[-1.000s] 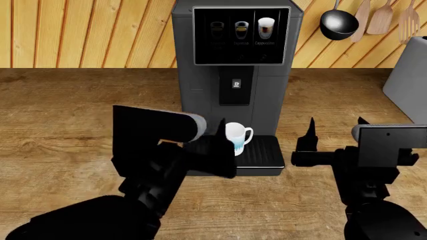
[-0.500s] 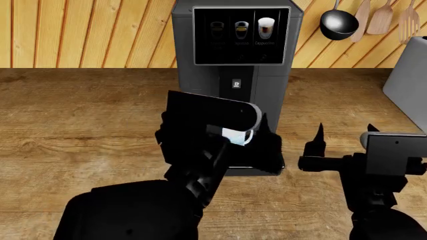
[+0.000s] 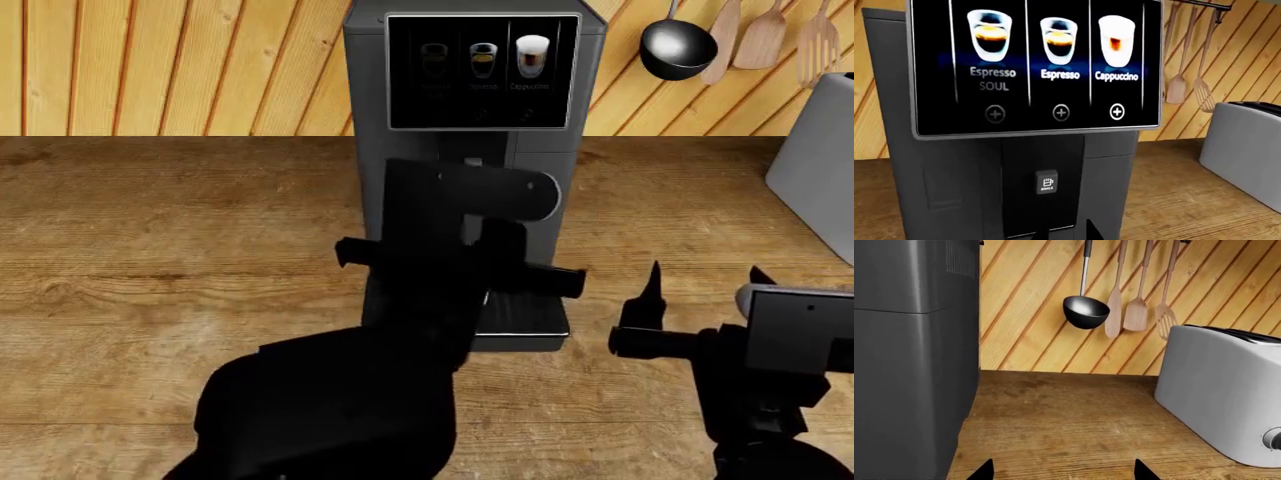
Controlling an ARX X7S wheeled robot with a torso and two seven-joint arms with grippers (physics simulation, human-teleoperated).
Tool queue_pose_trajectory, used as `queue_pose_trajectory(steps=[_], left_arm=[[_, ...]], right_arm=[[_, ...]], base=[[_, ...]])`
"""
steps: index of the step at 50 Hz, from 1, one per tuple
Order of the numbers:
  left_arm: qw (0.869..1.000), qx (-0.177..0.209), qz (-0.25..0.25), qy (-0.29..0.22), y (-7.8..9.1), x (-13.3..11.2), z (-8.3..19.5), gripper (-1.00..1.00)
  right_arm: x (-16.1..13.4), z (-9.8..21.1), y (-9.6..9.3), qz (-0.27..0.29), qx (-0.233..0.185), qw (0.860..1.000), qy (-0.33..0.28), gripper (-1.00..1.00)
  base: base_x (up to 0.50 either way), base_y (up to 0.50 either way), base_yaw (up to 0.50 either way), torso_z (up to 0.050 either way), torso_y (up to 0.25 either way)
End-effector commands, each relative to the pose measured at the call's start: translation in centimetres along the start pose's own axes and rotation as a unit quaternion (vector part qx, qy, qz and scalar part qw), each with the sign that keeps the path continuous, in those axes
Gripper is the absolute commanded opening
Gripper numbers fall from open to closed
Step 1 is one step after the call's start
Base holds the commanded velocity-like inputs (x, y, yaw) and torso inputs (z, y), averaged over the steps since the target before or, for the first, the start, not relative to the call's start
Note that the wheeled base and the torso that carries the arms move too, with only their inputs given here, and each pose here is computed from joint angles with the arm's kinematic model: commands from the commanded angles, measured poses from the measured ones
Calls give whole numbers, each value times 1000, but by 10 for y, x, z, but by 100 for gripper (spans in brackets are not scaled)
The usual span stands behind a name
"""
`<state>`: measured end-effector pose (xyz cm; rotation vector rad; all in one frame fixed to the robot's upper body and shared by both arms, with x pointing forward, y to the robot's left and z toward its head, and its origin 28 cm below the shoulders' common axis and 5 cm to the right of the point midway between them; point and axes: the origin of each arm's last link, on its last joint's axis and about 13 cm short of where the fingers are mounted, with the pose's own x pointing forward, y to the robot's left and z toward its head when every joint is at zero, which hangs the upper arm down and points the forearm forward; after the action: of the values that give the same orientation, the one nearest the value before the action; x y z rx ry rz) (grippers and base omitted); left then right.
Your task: Press the button on the coffee machine to serve coffee.
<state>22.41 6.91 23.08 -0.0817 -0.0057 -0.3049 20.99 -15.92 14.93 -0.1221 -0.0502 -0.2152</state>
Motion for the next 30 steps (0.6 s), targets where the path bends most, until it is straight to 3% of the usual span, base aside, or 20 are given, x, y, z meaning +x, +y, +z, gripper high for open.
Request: queue_pose_trajectory(steps=[1,23,30], left_arm=[[1000,11,8,-11,-9,8,1,-100],[997,25,44,-56,-5,16,1,-100],[998,27,41,-47,-4,16,-4,-100]], right_arm=[[-1,-3,0,0,4,1000,2,100],[1,-6,1,3,5,1000,4,100],[2,-6,3,5,4,1000,6,100]], base=[[0,0,0,0,0],[0,0,0,0,0],[0,0,0,0,0]])
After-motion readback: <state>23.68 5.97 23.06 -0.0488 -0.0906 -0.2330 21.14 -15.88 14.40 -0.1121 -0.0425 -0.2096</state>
